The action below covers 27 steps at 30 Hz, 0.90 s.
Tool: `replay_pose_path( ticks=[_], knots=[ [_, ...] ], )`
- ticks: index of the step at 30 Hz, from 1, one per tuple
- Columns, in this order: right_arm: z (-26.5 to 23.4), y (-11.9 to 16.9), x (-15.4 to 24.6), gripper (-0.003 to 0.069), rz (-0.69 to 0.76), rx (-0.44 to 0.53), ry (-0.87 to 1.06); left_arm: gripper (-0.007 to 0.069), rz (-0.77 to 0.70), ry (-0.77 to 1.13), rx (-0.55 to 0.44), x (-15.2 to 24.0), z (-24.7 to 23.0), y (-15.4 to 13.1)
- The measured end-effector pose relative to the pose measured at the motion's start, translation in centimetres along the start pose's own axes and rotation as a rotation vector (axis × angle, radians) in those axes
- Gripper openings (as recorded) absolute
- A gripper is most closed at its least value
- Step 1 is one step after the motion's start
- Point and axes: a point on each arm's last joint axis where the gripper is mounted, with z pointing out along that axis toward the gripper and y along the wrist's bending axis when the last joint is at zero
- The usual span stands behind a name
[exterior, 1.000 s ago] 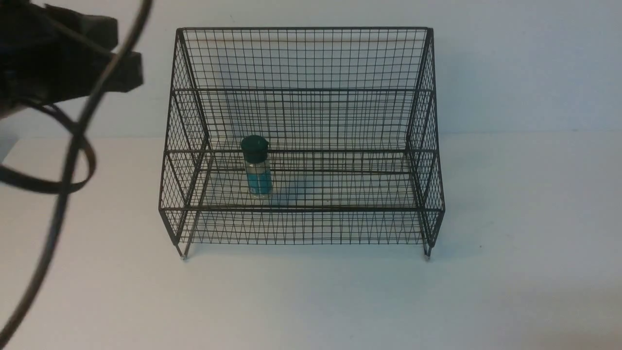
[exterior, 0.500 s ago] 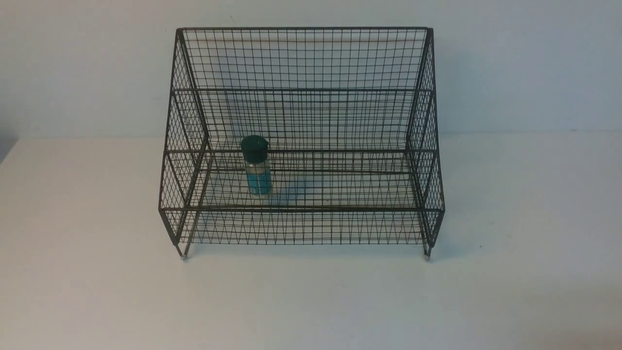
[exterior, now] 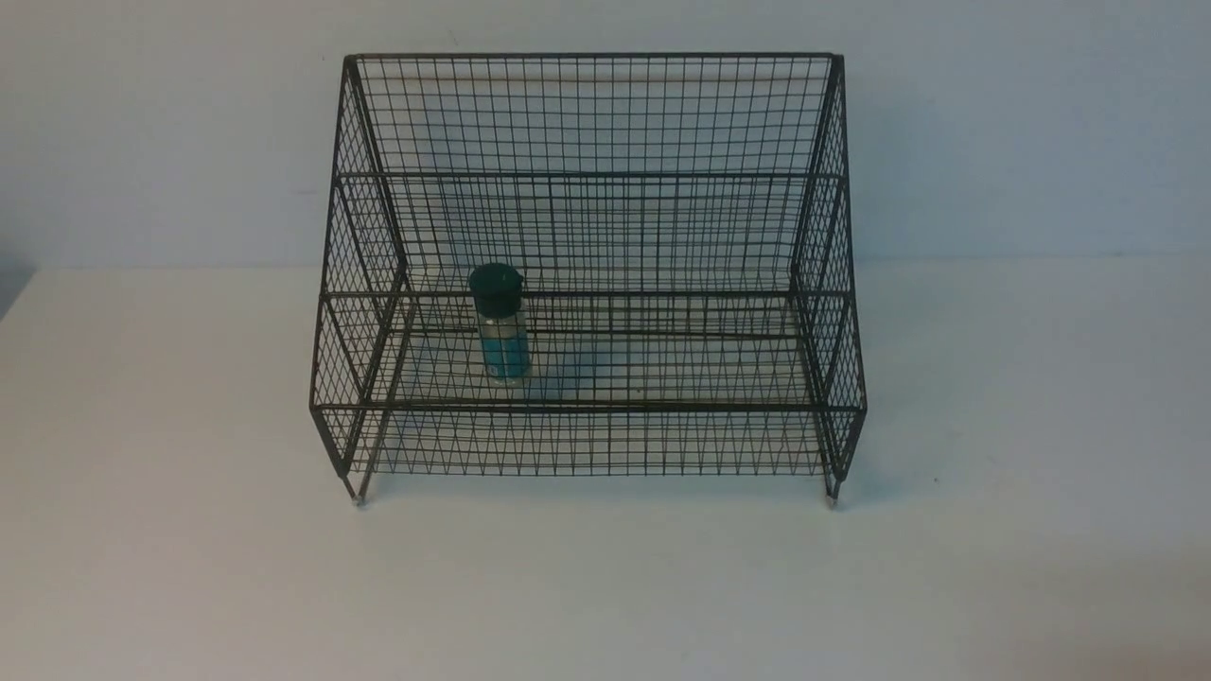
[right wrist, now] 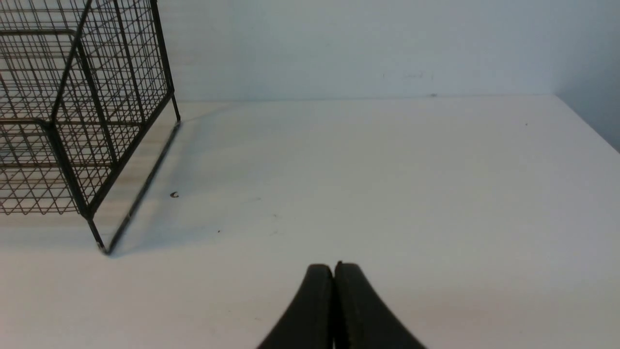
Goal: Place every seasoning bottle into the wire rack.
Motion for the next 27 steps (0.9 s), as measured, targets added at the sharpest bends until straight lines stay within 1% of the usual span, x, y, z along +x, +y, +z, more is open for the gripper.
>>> replay_pose_path(
  ticks=[2, 5, 6, 8, 9, 10, 11, 12, 15, 27],
  knots=[
    [0.0, 0.0, 0.0, -0.0015, 0.0, 0.0, 0.0, -0.0005, 0.032, 0.017, 0.003, 3.1, -0.3, -0.4],
    [0.0, 0.0, 0.0, -0.0015, 0.0, 0.0, 0.0, -0.0005, 0.059, 0.019, -0.018, 7.7, -0.4, -0.8],
    [0.0, 0.0, 0.0, -0.0015, 0.0, 0.0, 0.0, -0.0005, 0.056, 0.02, -0.02, 8.4, -0.4, -0.9],
    [0.0, 0.0, 0.0, -0.0015, 0.0, 0.0, 0.0, -0.0005, 0.045, 0.066, -0.062, 13.5, 0.4, -1.1],
    [0.0, 0.0, 0.0, -0.0015, 0.0, 0.0, 0.0, -0.0005, 0.038, 0.093, -0.075, 15.1, 0.8, -1.1],
    [0.0, 0.0, 0.0, -0.0015, 0.0, 0.0, 0.001, -0.0005, 0.031, 0.127, -0.09, 16.5, 1.2, -1.1],
    [0.0, 0.0, 0.0, -0.0015, 0.001, 0.0, 0.002, -0.0005, 0.026, 0.161, -0.093, 17.6, 1.5, -1.1],
    [0.0, 0.0, 0.0, -0.0015, 0.001, 0.0, 0.002, -0.0005, 0.025, 0.17, -0.095, 17.9, 1.5, -1.1],
    [0.0, 0.0, 0.0, -0.0015, 0.004, -0.001, 0.002, -0.0005, 0.008, 0.277, -0.097, 21.6, 2.1, -1.2],
    [0.0, 0.0, 0.0, -0.0015, 0.005, -0.001, 0.002, -0.0005, 0.008, 0.254, -0.103, 21.9, 2.3, -1.1]
  ],
)
